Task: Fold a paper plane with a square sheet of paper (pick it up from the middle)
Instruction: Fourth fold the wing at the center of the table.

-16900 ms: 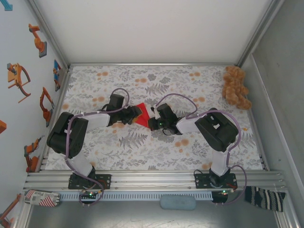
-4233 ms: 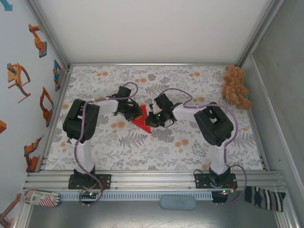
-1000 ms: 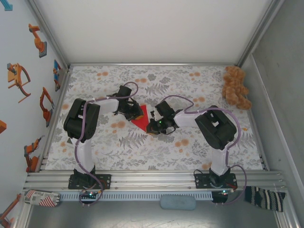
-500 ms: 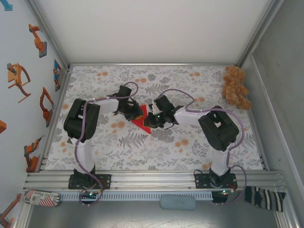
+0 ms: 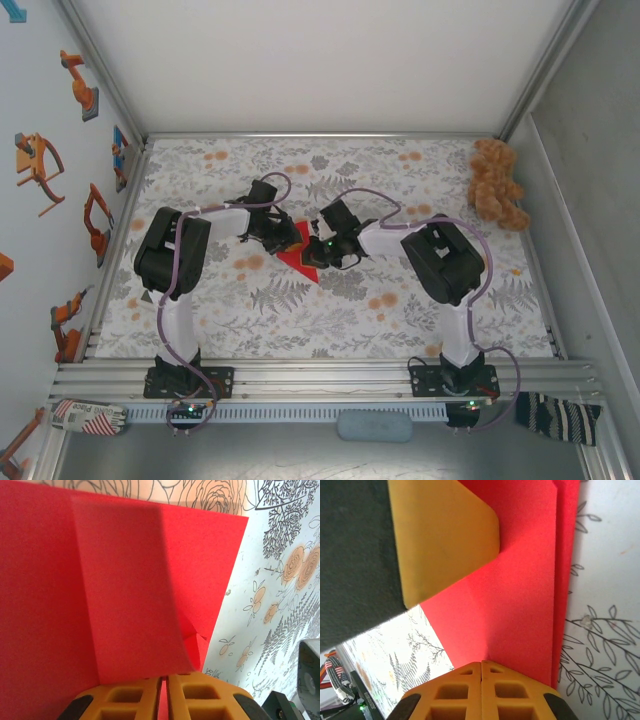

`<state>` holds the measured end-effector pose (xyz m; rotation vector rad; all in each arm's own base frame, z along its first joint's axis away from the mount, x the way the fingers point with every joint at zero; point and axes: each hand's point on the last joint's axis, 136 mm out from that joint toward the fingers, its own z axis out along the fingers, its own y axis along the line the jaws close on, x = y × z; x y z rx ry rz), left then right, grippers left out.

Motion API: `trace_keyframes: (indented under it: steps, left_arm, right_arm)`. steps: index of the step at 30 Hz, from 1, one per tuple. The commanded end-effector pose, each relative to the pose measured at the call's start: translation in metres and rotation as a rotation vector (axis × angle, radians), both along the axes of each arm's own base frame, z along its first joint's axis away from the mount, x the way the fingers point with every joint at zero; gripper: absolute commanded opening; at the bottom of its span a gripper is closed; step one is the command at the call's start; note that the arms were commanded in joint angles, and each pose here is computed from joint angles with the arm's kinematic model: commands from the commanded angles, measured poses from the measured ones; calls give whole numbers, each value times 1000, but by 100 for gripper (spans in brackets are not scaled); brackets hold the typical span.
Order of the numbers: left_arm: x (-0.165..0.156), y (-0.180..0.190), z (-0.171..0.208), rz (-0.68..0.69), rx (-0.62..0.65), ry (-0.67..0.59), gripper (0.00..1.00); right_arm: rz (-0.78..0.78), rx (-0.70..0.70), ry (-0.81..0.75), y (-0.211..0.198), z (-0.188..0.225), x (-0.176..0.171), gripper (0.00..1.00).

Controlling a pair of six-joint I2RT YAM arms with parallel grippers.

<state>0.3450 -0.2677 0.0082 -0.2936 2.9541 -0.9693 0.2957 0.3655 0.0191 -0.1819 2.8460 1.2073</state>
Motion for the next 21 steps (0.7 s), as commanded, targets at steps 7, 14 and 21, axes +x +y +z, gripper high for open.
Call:
trace_keyframes:
  steps: [7,14,21]
  left_arm:
    - [-48,41,-73,-10,252,190,14]
    - [-48,40,-73,-14,251,191,14]
    - [-46,35,-68,-23,231,181,14]
  right_arm:
    - [-7,6,116,-28,-6,-45,4]
    - [-4,-46,158,-52,-7,-73,5]
    - [1,-5,-12,-49,37,-54,5]
